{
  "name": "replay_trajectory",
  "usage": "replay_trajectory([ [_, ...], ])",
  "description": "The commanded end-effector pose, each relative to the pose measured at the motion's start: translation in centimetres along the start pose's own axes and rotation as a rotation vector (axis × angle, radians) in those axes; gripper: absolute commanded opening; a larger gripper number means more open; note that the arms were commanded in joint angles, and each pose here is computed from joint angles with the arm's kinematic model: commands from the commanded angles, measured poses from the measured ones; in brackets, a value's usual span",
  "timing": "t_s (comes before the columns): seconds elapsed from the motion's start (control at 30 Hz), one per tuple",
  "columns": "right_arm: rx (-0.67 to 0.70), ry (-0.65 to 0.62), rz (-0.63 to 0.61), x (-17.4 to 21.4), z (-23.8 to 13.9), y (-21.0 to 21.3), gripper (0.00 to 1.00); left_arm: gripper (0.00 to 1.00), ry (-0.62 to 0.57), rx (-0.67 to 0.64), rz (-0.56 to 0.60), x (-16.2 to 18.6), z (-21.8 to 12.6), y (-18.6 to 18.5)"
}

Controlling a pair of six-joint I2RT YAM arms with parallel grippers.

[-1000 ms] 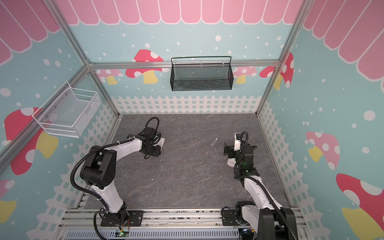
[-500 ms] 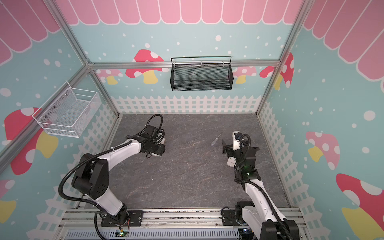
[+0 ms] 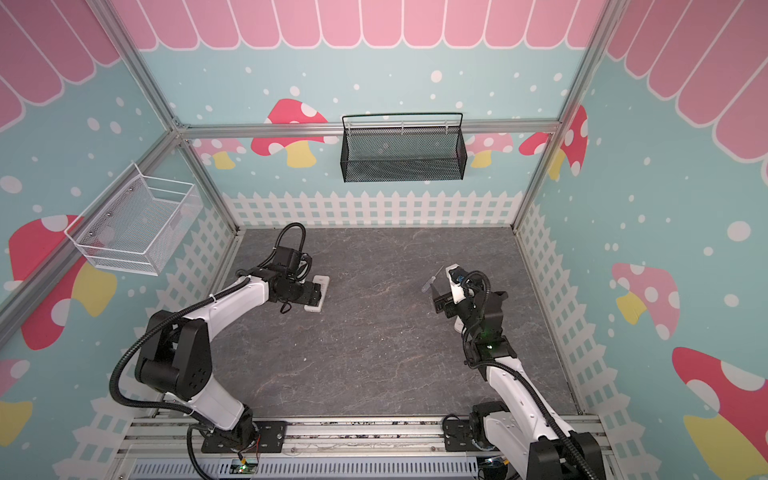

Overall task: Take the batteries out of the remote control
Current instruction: 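Close the left gripper on the TCL remote's lower end and lift it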

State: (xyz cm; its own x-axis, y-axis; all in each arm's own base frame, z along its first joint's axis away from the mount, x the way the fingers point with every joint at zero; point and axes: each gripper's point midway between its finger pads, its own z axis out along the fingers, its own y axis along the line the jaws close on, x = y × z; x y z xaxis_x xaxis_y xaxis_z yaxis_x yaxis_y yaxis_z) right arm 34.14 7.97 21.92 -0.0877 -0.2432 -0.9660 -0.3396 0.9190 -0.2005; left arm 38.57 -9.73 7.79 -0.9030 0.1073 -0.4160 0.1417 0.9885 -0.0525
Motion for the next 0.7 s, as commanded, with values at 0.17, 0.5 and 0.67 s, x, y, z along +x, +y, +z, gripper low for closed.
replay_trajectory([
  [0.17,0.023,-0.020,-0.020,-0.5,-0.1,-0.3,0.96,0.89,0.148,-0.005,-0.007,1.3,3.1,-1.3],
  [0.5,0.021,-0.011,-0.013,-0.3,0.0,-0.2,0.96,0.81,0.216,-0.069,0.014,2.7,5.5,-0.7],
  [0.67,0.030,-0.027,-0.014,-0.6,-0.1,-0.4,0.96,0.60,0.248,-0.075,0.015,3.0,6.6,-0.8],
])
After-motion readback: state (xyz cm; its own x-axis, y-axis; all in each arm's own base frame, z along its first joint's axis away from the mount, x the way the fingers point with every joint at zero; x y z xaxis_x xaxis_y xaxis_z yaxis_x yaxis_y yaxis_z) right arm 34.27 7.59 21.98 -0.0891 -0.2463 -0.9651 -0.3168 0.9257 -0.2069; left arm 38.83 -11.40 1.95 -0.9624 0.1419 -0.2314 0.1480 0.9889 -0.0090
